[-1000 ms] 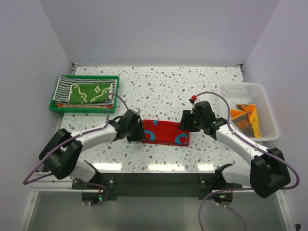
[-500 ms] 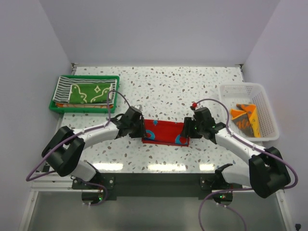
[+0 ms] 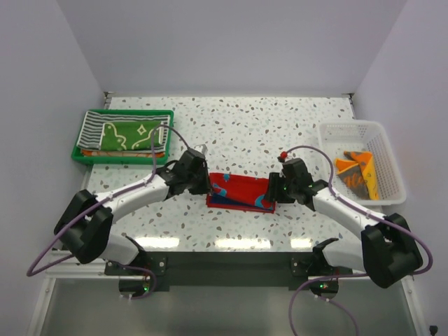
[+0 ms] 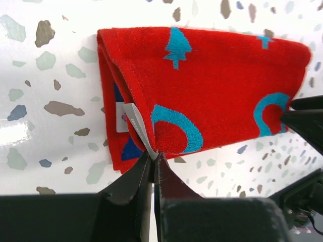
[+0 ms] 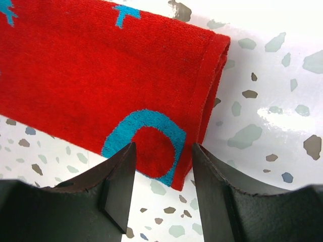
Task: Fold and stack the towels
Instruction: Fold the towel
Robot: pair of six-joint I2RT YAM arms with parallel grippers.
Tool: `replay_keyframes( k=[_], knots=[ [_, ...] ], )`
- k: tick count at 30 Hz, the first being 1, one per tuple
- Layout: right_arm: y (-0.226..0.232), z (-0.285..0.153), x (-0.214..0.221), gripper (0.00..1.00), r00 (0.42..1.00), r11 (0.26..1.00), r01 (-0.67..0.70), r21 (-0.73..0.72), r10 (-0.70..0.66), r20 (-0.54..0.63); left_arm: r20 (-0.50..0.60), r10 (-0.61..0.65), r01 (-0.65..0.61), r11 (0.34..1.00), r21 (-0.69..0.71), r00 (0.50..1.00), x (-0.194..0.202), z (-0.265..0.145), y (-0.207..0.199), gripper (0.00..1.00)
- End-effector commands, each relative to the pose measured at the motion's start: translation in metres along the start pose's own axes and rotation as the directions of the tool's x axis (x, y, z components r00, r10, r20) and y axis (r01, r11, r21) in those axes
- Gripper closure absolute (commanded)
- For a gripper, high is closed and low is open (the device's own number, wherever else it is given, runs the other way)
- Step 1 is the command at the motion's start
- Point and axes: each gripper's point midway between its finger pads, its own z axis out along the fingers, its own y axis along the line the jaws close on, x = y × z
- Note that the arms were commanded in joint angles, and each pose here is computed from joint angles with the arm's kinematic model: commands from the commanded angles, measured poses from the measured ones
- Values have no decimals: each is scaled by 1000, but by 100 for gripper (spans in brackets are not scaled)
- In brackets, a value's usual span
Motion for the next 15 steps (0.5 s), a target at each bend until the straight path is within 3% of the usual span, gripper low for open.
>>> replay_keyframes(
  k=[1,8,15],
  knots=[
    [-1,1,-5,49,999,1000,-14,10,14,38,55,-6,2,997,72,998,-15,-27,-23,93],
    [-7,8,3,50,999,998,-48,27,47,26,-54,-37,39,999,37,998,40,-9,8,92],
    [-4,-5,-12,50,998,999,-27,36,25,60,-81,-38,39,999,2,996,55,-5,21,82]
  ],
)
